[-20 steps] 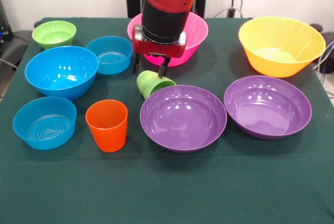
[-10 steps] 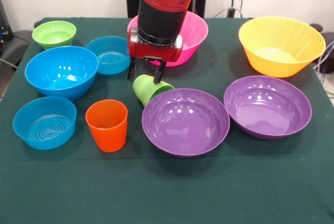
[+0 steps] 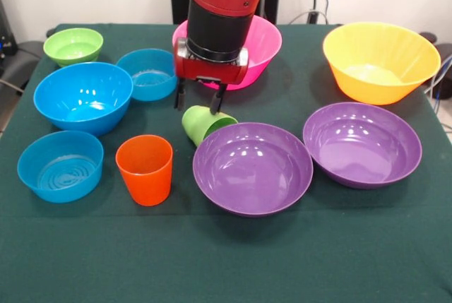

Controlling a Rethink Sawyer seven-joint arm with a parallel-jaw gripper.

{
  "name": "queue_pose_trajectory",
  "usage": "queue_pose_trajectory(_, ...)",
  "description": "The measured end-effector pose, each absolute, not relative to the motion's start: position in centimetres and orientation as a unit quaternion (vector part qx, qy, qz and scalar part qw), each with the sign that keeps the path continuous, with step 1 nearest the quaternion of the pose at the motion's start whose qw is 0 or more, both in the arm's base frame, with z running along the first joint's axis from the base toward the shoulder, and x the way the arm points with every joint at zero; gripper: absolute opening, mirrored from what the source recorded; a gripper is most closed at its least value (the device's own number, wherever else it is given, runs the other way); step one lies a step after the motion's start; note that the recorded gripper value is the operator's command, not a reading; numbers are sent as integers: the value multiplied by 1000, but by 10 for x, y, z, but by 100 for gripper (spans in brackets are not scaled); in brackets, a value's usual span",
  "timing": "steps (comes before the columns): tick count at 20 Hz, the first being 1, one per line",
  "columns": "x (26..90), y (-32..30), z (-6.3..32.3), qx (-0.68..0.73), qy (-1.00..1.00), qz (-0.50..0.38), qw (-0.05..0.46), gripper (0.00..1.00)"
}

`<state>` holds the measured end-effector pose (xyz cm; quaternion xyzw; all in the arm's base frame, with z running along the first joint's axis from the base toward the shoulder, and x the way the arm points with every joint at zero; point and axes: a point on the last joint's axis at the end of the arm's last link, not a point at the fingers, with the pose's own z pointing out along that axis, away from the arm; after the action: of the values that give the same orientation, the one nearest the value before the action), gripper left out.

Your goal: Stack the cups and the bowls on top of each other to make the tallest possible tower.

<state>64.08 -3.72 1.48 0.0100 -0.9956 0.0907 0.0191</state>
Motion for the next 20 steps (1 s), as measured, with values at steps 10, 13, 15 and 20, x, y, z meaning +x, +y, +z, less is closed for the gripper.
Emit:
queue_pose_trajectory(10, 636, -26, 20, -10, -995, 70, 67, 100)
queue_pose_trajectory(13, 638, -22, 21, -10, -995, 69, 66, 100)
queue_pose_trajectory(15, 640, -19, 22, -9, -996, 68, 64, 100)
queue_pose_trajectory(20, 645, -17, 23, -9, -996, 68, 59, 100)
